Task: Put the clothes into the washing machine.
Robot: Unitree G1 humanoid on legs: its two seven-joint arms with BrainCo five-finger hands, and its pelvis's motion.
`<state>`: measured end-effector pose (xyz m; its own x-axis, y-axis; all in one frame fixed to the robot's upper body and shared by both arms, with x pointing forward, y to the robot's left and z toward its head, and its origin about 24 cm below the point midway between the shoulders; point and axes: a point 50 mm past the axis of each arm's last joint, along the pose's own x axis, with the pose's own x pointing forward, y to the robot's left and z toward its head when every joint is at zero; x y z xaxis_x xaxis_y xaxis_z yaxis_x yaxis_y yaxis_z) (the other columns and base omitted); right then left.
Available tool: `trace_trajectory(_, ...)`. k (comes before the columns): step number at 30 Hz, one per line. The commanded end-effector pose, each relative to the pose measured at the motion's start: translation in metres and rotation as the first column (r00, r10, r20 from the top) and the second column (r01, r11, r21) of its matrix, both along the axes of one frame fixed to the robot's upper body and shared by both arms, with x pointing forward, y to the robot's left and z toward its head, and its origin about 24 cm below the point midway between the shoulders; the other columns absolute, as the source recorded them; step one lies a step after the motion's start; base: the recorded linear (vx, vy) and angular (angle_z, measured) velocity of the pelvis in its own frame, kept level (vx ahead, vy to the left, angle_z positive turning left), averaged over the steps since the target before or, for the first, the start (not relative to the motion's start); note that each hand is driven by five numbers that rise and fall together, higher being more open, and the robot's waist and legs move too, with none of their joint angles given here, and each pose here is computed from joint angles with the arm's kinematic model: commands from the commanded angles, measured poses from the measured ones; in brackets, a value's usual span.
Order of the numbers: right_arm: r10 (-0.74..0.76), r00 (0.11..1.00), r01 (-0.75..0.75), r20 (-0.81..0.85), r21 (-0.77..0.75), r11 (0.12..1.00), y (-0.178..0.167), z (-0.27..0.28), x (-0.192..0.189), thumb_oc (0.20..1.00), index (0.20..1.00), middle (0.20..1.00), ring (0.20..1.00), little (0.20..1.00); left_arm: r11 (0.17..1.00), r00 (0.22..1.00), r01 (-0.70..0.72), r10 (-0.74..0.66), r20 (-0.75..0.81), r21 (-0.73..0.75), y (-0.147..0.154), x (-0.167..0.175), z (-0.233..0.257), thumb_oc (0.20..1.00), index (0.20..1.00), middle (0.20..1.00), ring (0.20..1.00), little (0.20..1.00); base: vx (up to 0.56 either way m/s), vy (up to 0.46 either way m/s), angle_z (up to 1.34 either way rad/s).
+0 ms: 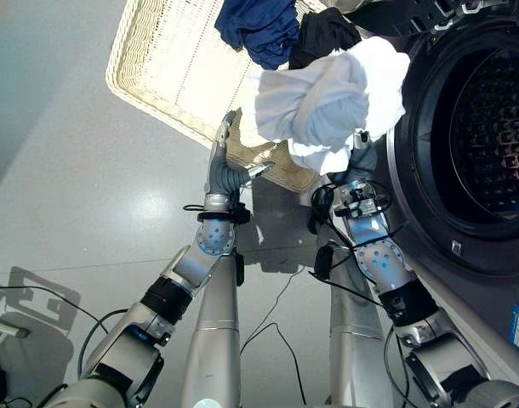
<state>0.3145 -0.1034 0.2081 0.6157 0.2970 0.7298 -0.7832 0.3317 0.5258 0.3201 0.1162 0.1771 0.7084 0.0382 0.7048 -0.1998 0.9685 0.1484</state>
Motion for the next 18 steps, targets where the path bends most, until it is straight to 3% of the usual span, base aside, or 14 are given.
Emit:
trace_trajectory(1,-0.095,0.985,0.086,0.141,0.063,0.994,-0.016,0.028,-0.016,0.2,0.2,0.2,0.2,0.2,0.996,0.977,0.032,-0.013,0.211,-0.088,0.003,-0.012,0.032,1.0,1.0,1.0,1.0,1.0,0.0,0.0,0.0)
trace_trajectory(4,-0.193,0.98,0.188,0.052,0.09,0.978,-0.035,0.025,-0.002,0.2,0.2,0.2,0.2,0.2,0.994,0.969,-0.063,0.083,0.231,-0.092,0.013,-0.005,0.034,1.0,1.0,1.0,1.0,1.0,0.0,0.011,0.0)
trace_trajectory(8,-0.338,0.921,0.356,-0.194,0.067,0.932,-0.072,0.005,0.029,0.2,0.2,0.2,0.2,0.2,0.969,0.952,-0.233,0.244,0.186,-0.08,0.032,0.015,0.03,1.0,1.0,1.0,1.0,1.0,0.0,0.061,-0.02)
trace_trajectory(17,-0.522,0.639,0.628,-0.564,-0.009,0.778,-0.173,-0.051,0.056,0.2,0.2,0.2,0.2,0.2,0.909,0.904,-0.416,0.418,0.09,-0.041,0.068,0.042,0.025,1.0,1.0,1.0,1.0,1.0,0.0,0.037,-0.07)
trace_trajectory(18,-0.555,0.556,0.69,-0.619,-0.029,0.723,-0.192,-0.053,0.055,0.2,0.2,0.2,0.2,0.2,0.898,0.895,-0.439,0.439,0.08,-0.02,0.073,0.045,0.025,1.0,1.0,1.0,1.0,1.0,0.01,0.005,-0.12)
